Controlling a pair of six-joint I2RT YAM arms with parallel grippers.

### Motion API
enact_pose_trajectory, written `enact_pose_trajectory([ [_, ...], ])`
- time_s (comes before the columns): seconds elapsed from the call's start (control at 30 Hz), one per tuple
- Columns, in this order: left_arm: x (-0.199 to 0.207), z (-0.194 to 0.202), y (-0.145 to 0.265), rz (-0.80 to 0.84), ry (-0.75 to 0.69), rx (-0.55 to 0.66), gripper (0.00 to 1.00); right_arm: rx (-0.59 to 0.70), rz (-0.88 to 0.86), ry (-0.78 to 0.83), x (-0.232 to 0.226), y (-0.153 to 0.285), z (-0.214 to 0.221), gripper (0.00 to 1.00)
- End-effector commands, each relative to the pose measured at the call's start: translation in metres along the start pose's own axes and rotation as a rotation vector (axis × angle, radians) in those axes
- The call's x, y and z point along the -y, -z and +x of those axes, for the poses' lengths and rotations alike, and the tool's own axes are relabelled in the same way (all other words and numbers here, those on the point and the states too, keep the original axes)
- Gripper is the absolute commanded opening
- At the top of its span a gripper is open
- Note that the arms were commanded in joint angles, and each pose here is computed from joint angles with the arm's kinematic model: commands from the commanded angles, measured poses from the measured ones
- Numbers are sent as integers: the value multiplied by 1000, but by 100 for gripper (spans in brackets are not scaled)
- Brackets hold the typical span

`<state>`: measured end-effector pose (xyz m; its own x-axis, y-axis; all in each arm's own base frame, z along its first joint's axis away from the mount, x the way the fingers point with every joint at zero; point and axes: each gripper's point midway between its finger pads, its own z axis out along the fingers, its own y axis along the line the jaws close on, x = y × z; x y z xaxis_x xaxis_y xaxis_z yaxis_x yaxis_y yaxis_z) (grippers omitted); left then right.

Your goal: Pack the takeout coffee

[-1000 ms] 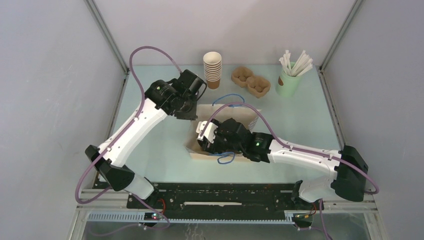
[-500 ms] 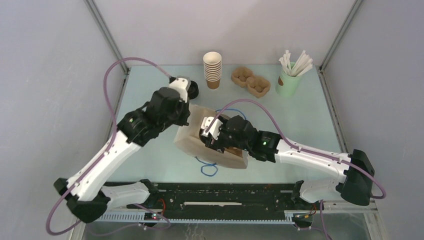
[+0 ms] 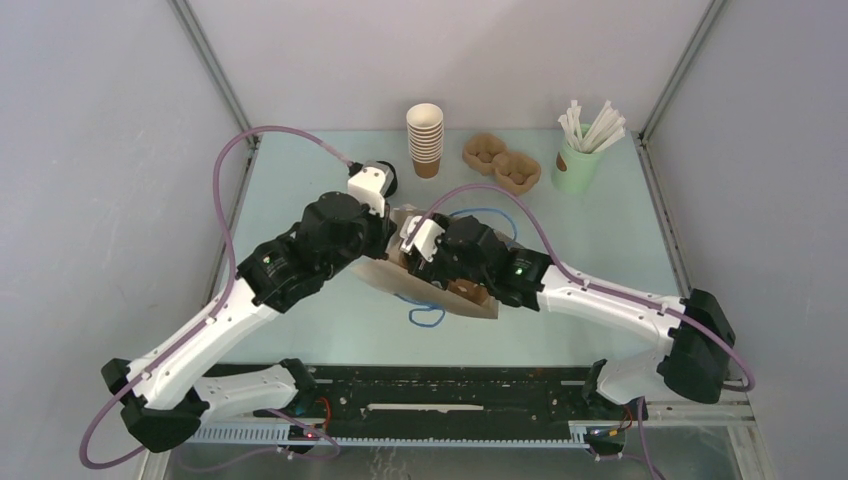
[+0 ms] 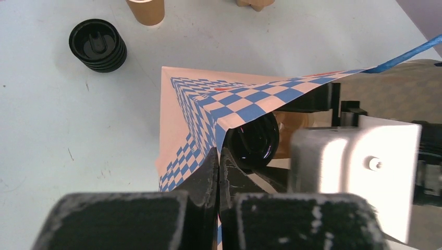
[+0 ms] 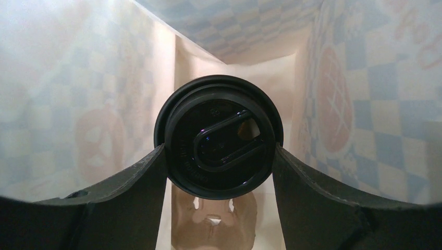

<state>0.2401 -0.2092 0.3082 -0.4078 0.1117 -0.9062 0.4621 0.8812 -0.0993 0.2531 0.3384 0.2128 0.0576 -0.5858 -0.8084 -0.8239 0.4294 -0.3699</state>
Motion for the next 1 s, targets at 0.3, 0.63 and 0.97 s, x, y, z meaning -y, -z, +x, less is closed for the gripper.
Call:
enact_pose_trajectory([
  [0.3, -6, -13, 9, 0, -41, 137, 0, 15, 165, 36, 31, -16, -15, 31],
  [0.63, -5, -8, 2, -2, -113, 158, 0, 42, 173, 27, 27, -24, -18, 31],
  [0.97, -1, -9, 5, 3, -132, 164, 0, 25, 153, 76, 33, -38, 0, 29],
])
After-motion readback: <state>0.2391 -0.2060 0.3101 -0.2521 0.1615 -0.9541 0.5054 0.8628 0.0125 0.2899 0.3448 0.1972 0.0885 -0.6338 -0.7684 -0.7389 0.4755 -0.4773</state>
